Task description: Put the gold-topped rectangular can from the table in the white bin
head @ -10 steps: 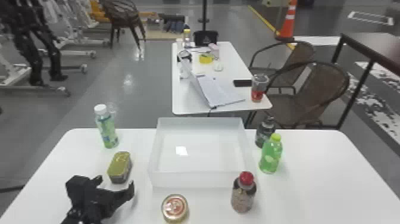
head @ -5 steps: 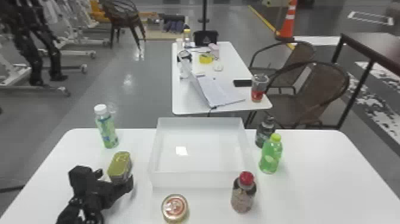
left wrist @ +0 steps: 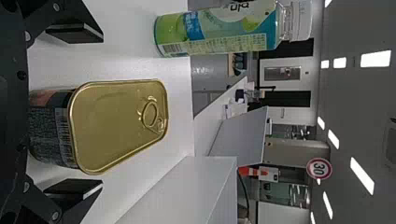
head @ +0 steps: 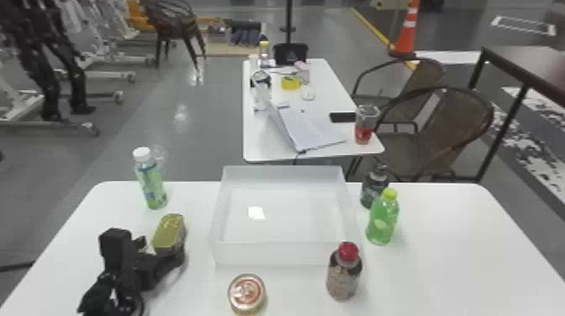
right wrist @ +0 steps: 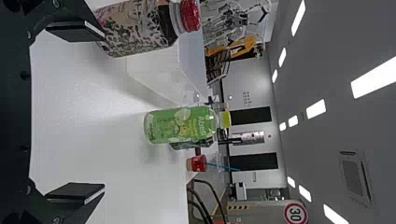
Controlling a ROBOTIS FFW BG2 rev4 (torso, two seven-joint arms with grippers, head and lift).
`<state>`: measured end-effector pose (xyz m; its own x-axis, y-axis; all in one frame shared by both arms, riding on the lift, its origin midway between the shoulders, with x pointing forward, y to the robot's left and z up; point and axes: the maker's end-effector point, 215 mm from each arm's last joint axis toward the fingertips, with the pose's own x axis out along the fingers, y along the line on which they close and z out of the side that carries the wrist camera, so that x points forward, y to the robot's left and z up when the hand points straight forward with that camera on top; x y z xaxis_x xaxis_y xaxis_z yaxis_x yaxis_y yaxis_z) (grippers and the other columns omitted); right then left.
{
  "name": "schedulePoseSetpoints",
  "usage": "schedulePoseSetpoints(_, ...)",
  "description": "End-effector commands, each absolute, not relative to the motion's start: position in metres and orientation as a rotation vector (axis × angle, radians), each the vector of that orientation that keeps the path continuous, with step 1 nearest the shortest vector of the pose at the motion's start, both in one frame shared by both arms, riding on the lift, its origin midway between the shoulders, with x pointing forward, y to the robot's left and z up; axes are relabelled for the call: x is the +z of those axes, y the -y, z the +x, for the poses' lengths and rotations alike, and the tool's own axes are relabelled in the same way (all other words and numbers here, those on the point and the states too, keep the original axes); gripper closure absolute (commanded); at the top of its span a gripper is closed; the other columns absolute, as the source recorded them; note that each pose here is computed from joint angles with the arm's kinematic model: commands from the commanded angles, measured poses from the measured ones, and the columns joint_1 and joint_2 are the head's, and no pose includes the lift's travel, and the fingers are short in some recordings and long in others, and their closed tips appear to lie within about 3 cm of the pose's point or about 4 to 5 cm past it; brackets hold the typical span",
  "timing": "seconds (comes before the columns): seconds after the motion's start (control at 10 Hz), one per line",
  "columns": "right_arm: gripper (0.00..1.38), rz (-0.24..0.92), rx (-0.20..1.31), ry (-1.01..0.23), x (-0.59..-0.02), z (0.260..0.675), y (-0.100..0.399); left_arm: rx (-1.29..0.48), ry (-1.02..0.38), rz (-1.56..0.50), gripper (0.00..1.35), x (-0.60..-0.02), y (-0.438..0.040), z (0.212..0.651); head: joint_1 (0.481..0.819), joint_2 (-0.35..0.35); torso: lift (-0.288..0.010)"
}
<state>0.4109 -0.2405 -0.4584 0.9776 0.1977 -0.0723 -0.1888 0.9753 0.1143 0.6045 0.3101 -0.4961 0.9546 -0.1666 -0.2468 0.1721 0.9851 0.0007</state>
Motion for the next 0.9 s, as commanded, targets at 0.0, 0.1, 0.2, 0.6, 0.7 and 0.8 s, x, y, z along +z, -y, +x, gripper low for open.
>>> schedulePoseSetpoints(0.0, 0.15, 0.108, 0.197, -0.082, -0.458, 0.412, 0.24, -0.179, -0.255, 0.033, 0.48, -0.497, -0.314, 0.607, 0.549, 0.0, -0.1)
schedulePoseSetpoints(0.1, 0.15, 0.108, 0.198, -0.081, -0.458, 0.413, 0.24, -0.182, -0.255, 0.039, 0.76, -0.496, -0.313, 0.608, 0.549, 0.0, -0.1)
schedulePoseSetpoints(0.2, 0.15, 0.108, 0.198, -0.081, -0.458, 0.413, 0.24, -0.178, -0.259, 0.032, 0.82, -0.499, -0.31, 0.607, 0.549, 0.0, -0.1)
schedulePoseSetpoints(0.6, 0.15, 0.111, 0.198, -0.083, -0.459, 0.411, 0.24, -0.202, -0.171, 0.067, 1.03, -0.475, -0.296, 0.61, 0.549, 0.0, -0.1)
schedulePoseSetpoints(0.7, 0.15, 0.111, 0.198, -0.083, -0.459, 0.411, 0.24, -0.198, -0.143, 0.057, 1.0, -0.467, -0.293, 0.604, 0.549, 0.0, -0.1)
schedulePoseSetpoints(0.8, 0.15, 0.11, 0.199, -0.083, -0.459, 0.411, 0.24, -0.189, -0.108, 0.052, 1.0, -0.453, -0.292, 0.595, 0.549, 0.0, -0.1)
